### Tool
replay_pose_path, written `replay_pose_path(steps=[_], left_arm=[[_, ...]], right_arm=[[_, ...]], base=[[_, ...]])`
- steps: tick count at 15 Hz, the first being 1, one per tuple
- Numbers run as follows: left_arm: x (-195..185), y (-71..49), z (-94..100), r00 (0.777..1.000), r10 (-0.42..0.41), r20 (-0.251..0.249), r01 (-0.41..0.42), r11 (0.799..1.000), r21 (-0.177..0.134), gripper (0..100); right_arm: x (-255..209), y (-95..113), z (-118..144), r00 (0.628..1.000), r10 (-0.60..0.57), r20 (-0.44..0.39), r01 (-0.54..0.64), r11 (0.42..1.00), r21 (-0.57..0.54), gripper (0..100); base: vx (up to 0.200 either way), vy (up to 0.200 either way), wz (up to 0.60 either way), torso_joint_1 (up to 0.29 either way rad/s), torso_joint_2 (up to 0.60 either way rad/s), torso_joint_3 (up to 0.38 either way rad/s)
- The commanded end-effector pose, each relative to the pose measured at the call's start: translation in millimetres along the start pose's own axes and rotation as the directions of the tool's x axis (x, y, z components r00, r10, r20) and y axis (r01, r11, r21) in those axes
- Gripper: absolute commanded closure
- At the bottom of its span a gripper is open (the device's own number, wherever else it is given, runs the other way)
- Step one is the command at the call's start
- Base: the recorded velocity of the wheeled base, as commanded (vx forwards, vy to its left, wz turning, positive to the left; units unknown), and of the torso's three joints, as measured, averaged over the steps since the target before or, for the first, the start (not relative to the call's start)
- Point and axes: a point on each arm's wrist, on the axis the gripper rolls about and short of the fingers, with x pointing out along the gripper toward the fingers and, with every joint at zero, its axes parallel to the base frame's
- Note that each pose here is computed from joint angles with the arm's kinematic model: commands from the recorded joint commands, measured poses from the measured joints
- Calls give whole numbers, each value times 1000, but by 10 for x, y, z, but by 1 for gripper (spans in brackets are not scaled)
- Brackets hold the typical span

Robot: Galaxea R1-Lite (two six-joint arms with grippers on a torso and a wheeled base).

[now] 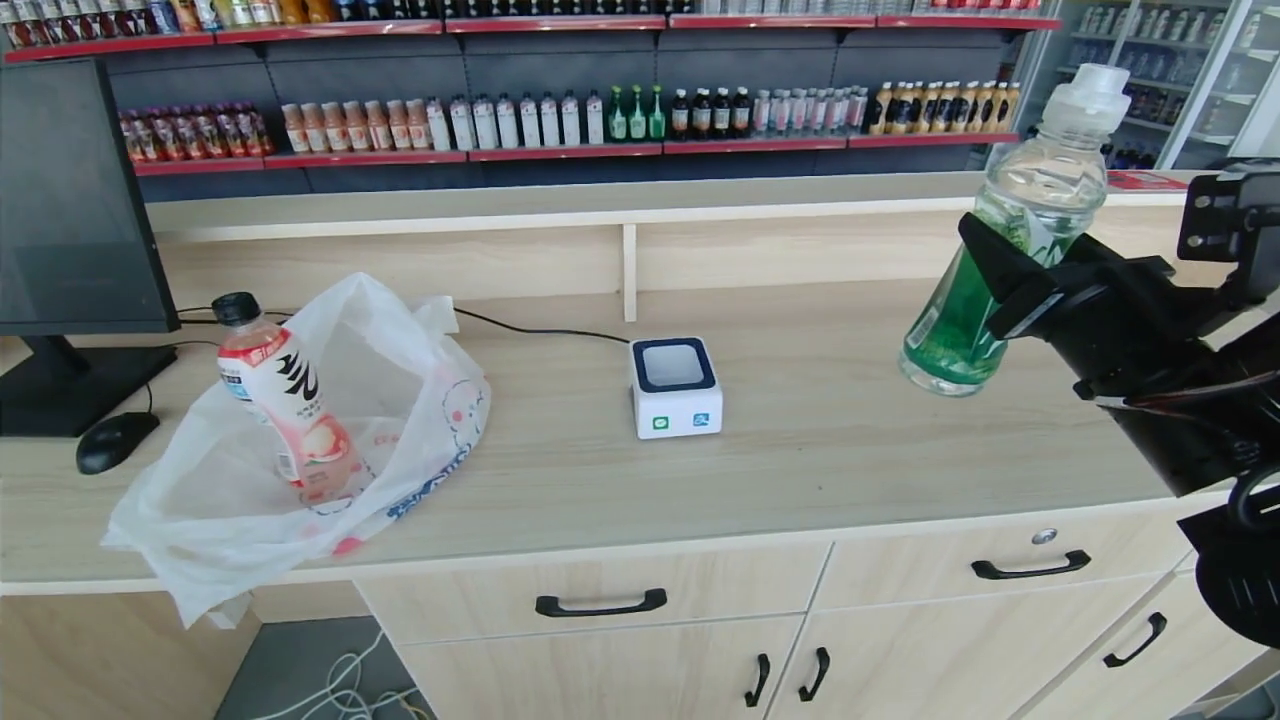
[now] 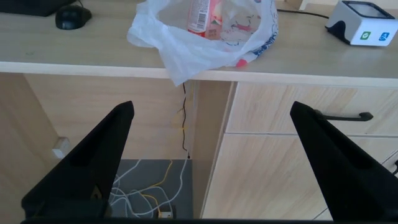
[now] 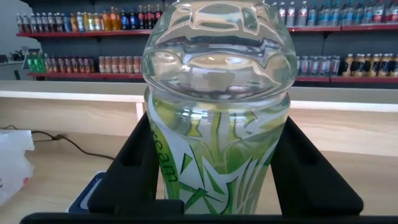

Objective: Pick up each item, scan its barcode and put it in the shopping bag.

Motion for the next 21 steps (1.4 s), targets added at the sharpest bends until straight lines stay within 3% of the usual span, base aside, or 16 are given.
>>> replay_pose_path(steps=[1, 5, 16, 21], left_arm=[[0, 0, 1, 1000, 1, 1, -1, 1000, 0, 0], [1, 0, 1, 1000, 1, 0, -1, 1000, -2, 0], [0, 0, 1, 1000, 1, 1, -1, 1000, 0, 0], [0, 0, 1, 1000, 1, 1, -1, 1000, -2, 0]], right_arm=[[-7, 2, 20, 1000, 1, 6, -1, 1000, 0, 100], [0, 23, 21, 1000, 8, 8, -8, 1000, 3, 100], [1, 161, 16, 999, 51, 7, -51, 999, 19, 100], [-1, 164, 27, 999, 52, 10, -52, 998, 19, 100]], base=[[0, 200, 0, 2, -2, 2], [0, 200, 0, 5, 1, 5], [0, 0, 0, 0, 0, 0], [0, 0, 360, -1, 0, 0]])
